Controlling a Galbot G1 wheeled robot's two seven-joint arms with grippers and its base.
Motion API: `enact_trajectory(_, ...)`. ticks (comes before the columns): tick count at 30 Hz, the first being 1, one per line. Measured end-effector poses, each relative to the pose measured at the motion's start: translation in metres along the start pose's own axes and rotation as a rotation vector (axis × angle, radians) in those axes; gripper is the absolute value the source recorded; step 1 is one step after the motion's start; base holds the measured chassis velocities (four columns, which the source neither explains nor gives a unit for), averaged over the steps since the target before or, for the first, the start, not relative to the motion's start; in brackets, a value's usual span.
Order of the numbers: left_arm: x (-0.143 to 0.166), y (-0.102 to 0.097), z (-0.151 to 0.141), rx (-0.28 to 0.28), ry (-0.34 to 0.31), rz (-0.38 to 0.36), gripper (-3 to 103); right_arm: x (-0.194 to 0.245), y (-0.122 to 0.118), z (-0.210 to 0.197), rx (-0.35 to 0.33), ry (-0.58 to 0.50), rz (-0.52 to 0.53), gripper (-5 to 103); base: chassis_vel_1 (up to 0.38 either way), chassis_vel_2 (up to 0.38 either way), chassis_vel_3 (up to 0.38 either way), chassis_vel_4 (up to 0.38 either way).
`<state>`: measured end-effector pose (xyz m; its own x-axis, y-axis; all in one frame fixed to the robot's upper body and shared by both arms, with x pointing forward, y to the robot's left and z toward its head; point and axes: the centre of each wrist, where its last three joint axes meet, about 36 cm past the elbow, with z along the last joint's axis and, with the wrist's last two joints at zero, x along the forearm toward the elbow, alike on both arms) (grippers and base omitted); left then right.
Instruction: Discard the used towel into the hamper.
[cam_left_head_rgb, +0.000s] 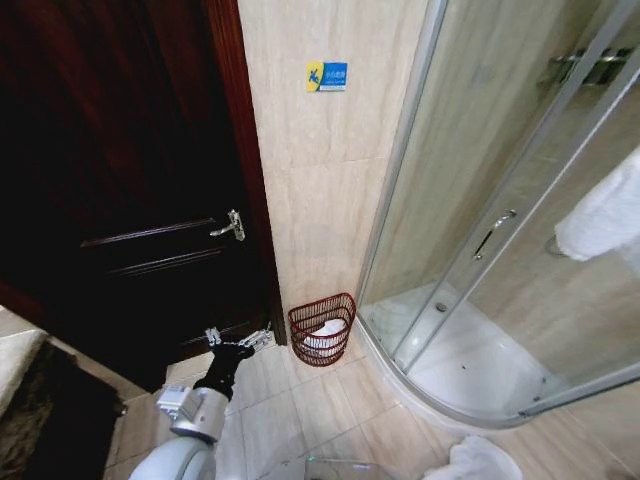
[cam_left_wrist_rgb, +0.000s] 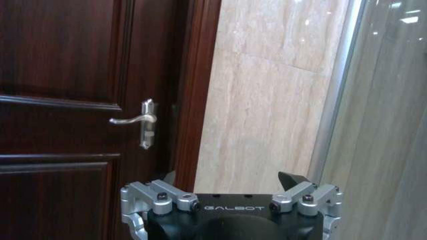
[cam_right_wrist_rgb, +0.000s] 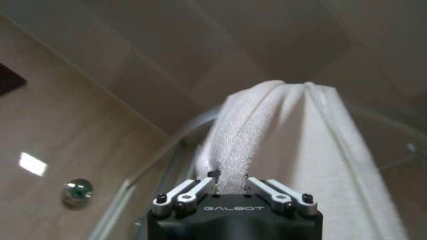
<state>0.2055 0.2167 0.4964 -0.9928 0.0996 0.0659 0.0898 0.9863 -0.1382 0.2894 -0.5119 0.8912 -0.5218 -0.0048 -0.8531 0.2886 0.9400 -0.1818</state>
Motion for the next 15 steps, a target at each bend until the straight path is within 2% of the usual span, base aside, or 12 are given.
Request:
enact_trajectory(3,0.0,0.0,0.0,0.0,0.0,0.0,100,0.014,0.003,0.004,-0.004,-0.011,-0.005,8,0.0,0.0,0.0,0.0)
enact_trajectory(6,0.0,0.0,0.0,0.0,0.0,0.0,100,0.061,-0.002,0.009,-0.028,-0.019,0.003,8,0.0,0.0,0.0,0.0)
enact_trajectory(7,0.0,0.0,0.0,0.0,0.0,0.0,100,0.061,-0.002,0.009,-0.028,-0.019,0.003,8,0.0,0.0,0.0,0.0)
enact_trajectory(9,0.0,0.0,0.0,0.0,0.0,0.0,100,0.098,-0.008,0.017,-0.042,0.003,0.003,8,0.0,0.0,0.0,0.0)
enact_trajectory(10,0.0,0.0,0.0,0.0,0.0,0.0,100,0.098,-0.008,0.017,-0.042,0.003,0.003,8,0.0,0.0,0.0,0.0)
enact_trajectory(12,0.0,0.0,0.0,0.0,0.0,0.0,100,0.129,-0.014,0.029,-0.016,0.006,-0.007,8,0.0,0.0,0.0,0.0)
enact_trajectory(15,0.0,0.0,0.0,0.0,0.0,0.0,100,0.143,-0.017,0.037,0.009,-0.012,0.001,8,0.0,0.0,0.0,0.0)
